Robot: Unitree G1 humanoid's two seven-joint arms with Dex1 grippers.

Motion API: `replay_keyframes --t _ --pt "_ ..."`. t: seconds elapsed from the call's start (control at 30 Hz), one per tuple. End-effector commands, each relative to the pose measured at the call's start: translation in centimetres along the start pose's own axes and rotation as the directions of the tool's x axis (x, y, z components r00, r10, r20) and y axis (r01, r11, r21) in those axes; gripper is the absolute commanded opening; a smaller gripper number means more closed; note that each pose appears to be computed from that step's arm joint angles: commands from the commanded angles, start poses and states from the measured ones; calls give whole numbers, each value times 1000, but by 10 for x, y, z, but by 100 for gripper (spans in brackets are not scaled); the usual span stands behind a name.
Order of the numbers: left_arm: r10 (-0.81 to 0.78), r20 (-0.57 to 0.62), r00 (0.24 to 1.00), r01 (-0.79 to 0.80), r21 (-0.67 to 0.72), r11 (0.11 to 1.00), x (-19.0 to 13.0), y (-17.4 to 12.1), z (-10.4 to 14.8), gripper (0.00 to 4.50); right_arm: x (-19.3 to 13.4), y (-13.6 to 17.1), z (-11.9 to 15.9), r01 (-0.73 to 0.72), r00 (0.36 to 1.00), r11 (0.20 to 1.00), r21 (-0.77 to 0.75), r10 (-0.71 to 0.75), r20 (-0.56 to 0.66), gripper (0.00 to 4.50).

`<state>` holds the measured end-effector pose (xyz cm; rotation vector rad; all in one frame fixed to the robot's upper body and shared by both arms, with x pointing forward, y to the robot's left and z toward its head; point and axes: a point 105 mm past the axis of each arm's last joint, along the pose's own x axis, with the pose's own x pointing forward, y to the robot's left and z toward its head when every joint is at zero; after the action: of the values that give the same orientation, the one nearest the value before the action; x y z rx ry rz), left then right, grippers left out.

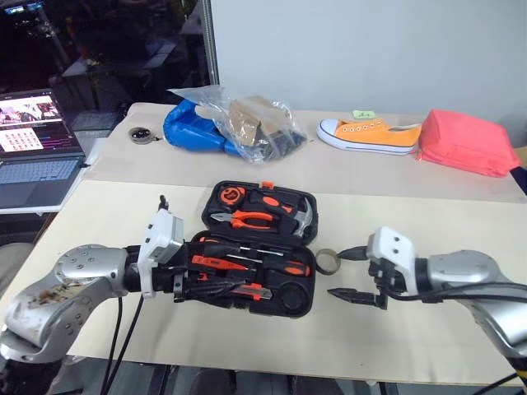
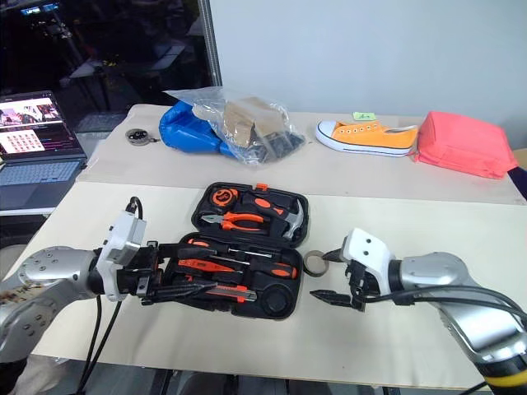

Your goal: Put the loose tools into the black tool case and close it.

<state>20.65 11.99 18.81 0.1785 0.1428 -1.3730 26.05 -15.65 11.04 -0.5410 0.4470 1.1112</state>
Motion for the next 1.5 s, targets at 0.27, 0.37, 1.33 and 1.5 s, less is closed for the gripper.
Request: replay_keyframes --t 0.27,0.37,1.33,1.5 --pt "67 -57 996 -63 70 996 -4 -19 3 340 24 -23 -5 -42 994 995 -90 32 -108 238" --pt "83 -49 995 -80 71 994 -4 -18 1 340 23 -25 0 -49 994 991 -123 37 -99 140" --pt "62 -154 986 -61 6 998 -42 -34 -25 340 41 51 58 -498 866 726 -475 447 -226 4" --pt "94 -173 980 -96 -3 995 -48 -32 -23 340 44 69 59 -565 819 682 -465 531 -216 4"
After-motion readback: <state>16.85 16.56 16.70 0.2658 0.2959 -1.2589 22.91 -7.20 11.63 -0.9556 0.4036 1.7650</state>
